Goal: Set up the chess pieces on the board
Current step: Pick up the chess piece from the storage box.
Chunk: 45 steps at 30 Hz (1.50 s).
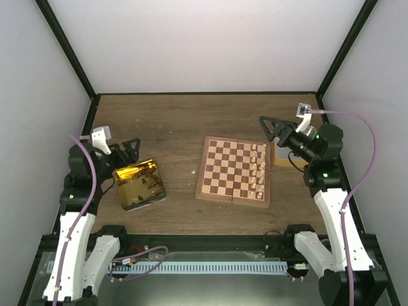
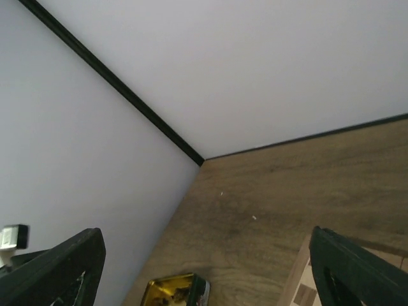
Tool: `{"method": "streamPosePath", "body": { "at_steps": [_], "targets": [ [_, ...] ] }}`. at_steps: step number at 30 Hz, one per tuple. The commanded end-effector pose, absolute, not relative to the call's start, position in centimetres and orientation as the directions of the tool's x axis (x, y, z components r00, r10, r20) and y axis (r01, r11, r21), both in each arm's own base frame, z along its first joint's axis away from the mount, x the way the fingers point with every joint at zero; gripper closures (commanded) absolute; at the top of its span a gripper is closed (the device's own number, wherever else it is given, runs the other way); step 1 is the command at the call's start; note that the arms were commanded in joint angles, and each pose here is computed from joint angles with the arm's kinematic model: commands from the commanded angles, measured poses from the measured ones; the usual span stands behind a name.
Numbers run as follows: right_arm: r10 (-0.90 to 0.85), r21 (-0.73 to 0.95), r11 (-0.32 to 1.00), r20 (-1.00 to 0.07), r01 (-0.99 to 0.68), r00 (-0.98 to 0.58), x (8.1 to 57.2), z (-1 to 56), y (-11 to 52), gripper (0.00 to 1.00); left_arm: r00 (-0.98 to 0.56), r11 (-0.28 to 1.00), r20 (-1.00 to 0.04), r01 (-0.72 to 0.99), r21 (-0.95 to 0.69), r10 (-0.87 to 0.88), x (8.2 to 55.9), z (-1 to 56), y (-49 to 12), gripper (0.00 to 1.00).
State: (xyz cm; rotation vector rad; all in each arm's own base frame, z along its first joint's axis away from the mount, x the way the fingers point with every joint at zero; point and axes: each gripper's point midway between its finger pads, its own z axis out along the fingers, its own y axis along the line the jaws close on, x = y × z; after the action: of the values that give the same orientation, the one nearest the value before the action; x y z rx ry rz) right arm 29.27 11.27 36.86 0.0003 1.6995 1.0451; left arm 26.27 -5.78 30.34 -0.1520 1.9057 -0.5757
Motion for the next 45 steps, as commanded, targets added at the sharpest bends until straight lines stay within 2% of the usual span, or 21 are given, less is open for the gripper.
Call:
{"method": "streamPosePath", "body": {
  "at_steps": [1, 7, 11, 14, 18, 22, 26, 30, 45],
  "targets": [
    [0.439, 0.618, 0.566, -0.786, -0.546, -0.435, 30.1, 36.7, 12.5, 0.14, -0.554, 0.874, -0.709, -0.075, -0.48, -0.436, 26.7, 24.4, -3.9, 0.04],
    [0.358, 0.566, 0.586, -0.823, -0.58, -0.442, 32.1, 34.7, 15.5, 0.25, -0.678, 0.878, -0.56, -0.322, -0.354, -0.475, 27.0, 18.0, -1.3, 0.26],
    [0.337, 0.564, 0.609, -0.821, -0.558, -0.462, 33.3, 32.9, 16.6, 0.36, -0.744, 0.885, -0.485, -0.336, -0.323, -0.46, 27.5, 15.2, -1.9, 0.41],
    [0.331, 0.569, 0.615, -0.815, -0.546, -0.476, 33.7, 32.0, 17.0, 0.42, -0.786, 0.903, -0.452, -0.32, -0.287, -0.422, 28.0, 13.8, -3.1, 0.44],
    [0.32, 0.563, 0.61, -0.819, -0.558, -0.476, 33.6, 31.7, 17.5, 0.43, -0.825, 0.93, -0.429, -0.306, -0.206, -0.366, 28.7, 11.6, -4.3, 0.46],
    [0.323, 0.563, 0.606, -0.82, -0.562, -0.473, 33.3, 31.4, 17.6, 0.44, -0.838, 0.933, -0.411, -0.334, -0.132, -0.358, 29.4, 9.6, -4.0, 0.56],
    [0.326, 0.573, 0.614, -0.811, -0.543, -0.486, 33.4, 30.7, 17.5, 0.45, -0.849, 0.937, -0.4, -0.334, -0.1, -0.346, 30.0, 8.4, -4.0, 0.6],
    [0.323, 0.573, 0.617, -0.809, -0.539, -0.491, 33.7, 30.5, 17.6, 0.47, -0.865, 0.944, -0.377, -0.313, -0.106, -0.33, 30.3, 7.3, -4.5, 0.73],
    [0.318, 0.575, 0.602, -0.809, -0.554, -0.494, 33.6, 30.5, 17.9, 0.47, -0.885, 0.951, -0.349, -0.296, -0.086, -0.307, 31.1, 5.3, -4.8, 0.75]
  ]
}}
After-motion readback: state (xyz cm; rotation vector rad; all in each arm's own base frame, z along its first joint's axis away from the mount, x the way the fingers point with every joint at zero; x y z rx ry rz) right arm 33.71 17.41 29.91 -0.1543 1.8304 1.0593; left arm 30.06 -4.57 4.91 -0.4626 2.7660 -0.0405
